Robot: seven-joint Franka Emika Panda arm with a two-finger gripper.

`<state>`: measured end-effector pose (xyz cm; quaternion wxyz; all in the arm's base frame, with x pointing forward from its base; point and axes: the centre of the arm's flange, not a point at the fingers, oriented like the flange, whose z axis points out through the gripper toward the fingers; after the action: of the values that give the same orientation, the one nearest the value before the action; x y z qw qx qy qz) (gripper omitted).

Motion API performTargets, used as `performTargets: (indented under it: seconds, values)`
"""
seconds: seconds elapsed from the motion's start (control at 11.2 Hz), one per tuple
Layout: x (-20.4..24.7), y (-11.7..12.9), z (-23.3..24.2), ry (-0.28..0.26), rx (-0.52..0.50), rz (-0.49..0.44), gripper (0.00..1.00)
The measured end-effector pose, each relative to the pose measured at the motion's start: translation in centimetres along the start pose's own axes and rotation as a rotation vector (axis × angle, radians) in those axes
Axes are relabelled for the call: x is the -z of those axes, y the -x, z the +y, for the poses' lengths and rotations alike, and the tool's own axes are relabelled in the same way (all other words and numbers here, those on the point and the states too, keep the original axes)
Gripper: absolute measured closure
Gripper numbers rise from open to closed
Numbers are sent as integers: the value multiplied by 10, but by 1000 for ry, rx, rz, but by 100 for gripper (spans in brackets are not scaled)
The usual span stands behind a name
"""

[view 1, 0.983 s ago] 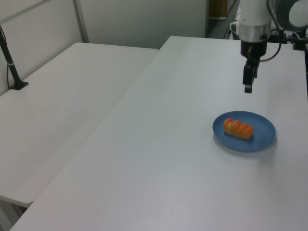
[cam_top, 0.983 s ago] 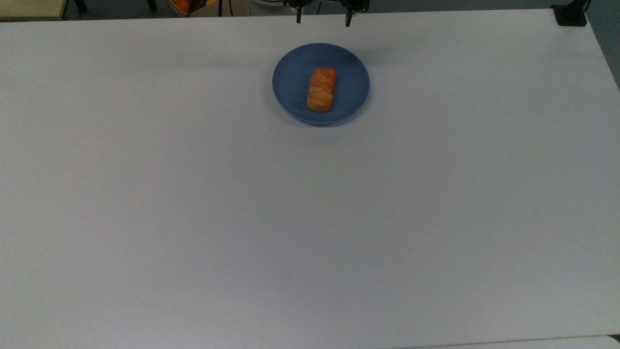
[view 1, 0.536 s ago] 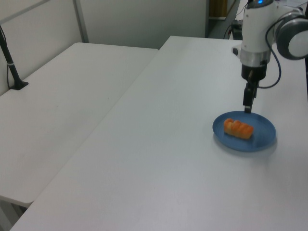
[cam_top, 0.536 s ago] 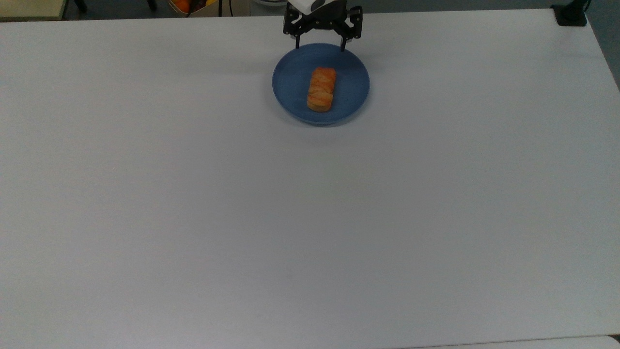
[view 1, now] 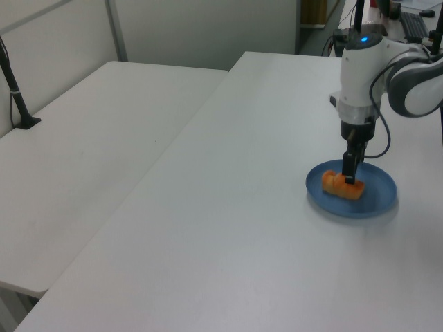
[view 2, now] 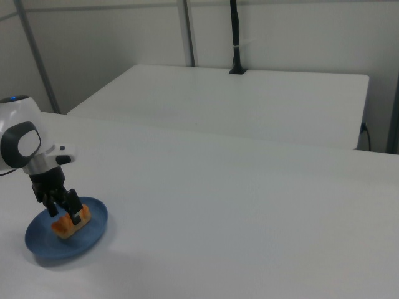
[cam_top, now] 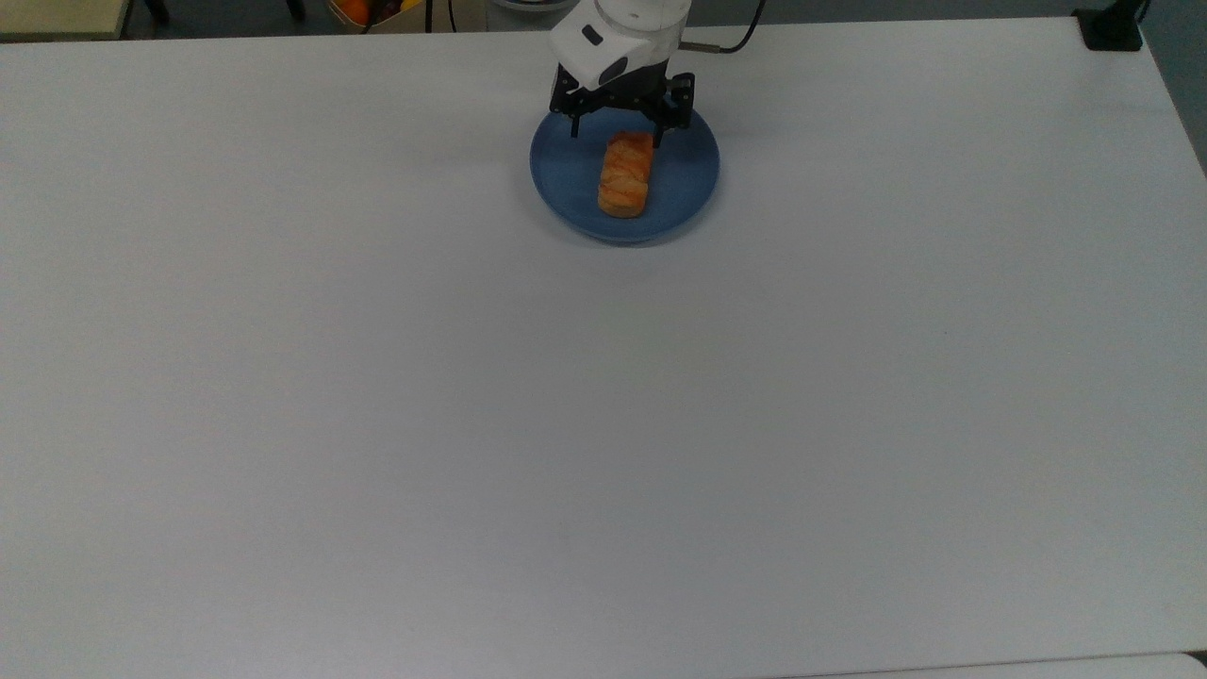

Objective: Put the bread on the table
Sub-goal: 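Move the open gripper over the orange bread roll on the blue plate, then lower the gripper and close it around the bread roll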

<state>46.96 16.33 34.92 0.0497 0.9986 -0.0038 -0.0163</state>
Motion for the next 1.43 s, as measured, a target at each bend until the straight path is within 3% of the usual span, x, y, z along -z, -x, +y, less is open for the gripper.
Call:
performTargets:
  seconds: [0.71, 0.98, 1.07, 1.25, 1.43]
  values:
    - [-28, -9, -6, -2, -13, 9, 0]
    - [-27, -10, -6, -2, -14, 10, 5]
    - [-27, -10, -6, -2, -14, 10, 10]
    - [-27, -10, -6, -3, -14, 10, 44]
    - [-26, -11, -7, -3, -15, 13, 72]
